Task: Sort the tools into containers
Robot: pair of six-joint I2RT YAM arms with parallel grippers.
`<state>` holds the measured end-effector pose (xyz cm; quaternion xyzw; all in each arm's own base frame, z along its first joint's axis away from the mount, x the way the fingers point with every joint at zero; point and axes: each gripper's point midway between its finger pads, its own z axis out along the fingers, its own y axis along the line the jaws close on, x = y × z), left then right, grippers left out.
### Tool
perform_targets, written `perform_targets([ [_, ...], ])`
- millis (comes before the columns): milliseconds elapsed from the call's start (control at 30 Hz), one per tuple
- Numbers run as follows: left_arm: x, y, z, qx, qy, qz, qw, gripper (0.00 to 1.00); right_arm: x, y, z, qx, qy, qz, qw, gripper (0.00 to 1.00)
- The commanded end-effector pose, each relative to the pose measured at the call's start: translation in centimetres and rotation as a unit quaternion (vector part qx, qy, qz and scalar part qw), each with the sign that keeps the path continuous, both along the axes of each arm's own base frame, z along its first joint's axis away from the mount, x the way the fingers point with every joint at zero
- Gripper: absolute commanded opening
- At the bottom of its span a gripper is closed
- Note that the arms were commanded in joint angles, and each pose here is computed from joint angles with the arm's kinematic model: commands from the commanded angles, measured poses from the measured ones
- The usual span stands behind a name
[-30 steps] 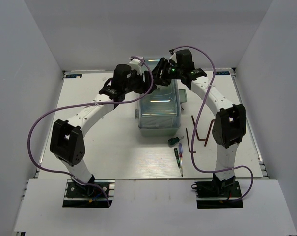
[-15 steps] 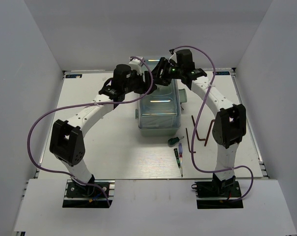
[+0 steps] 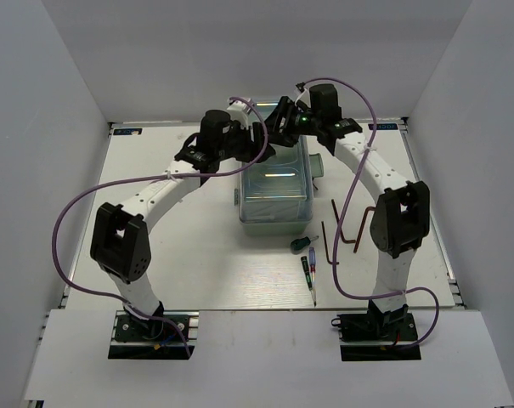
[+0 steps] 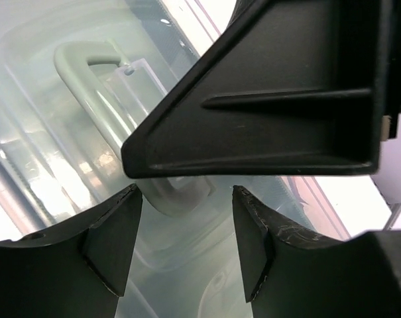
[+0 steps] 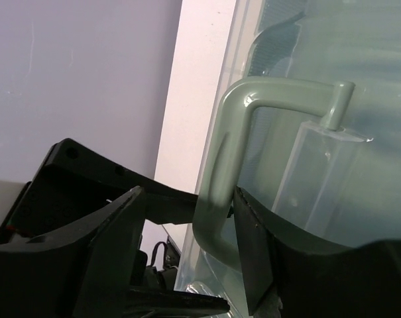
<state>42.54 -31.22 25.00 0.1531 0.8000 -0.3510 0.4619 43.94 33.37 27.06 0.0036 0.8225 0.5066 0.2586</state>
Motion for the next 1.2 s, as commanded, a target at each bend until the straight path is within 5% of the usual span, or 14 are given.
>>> perform_targets([
  [0,0.0,-0.7,1.2,-0.016,0.004,-0.007,1.0,0.67,-1.8,0.2,4.8,0.039,-0.053,0.032,0.997,0.62],
  [567,3.6,0.1,-0.5,-0.007,0.053,0.091,0.994,0.61,-0.5,-9.1,4.7,-0.105,-0.142,-0.037,0.984,0.66],
  [833,4.0,-0.2,-1.3,0.007,0.073,0.091,0.993,0.48,1.0,-17.3,-2.3,-0.184,-0.088,-0.086,0.975,0.69],
  [1167,4.0,-0.8,-1.7,0.008,0.086,0.078,0.993,0.32,0.9,-18.0,-9.7,-0.154,-0.024,-0.001,0.988,0.7],
])
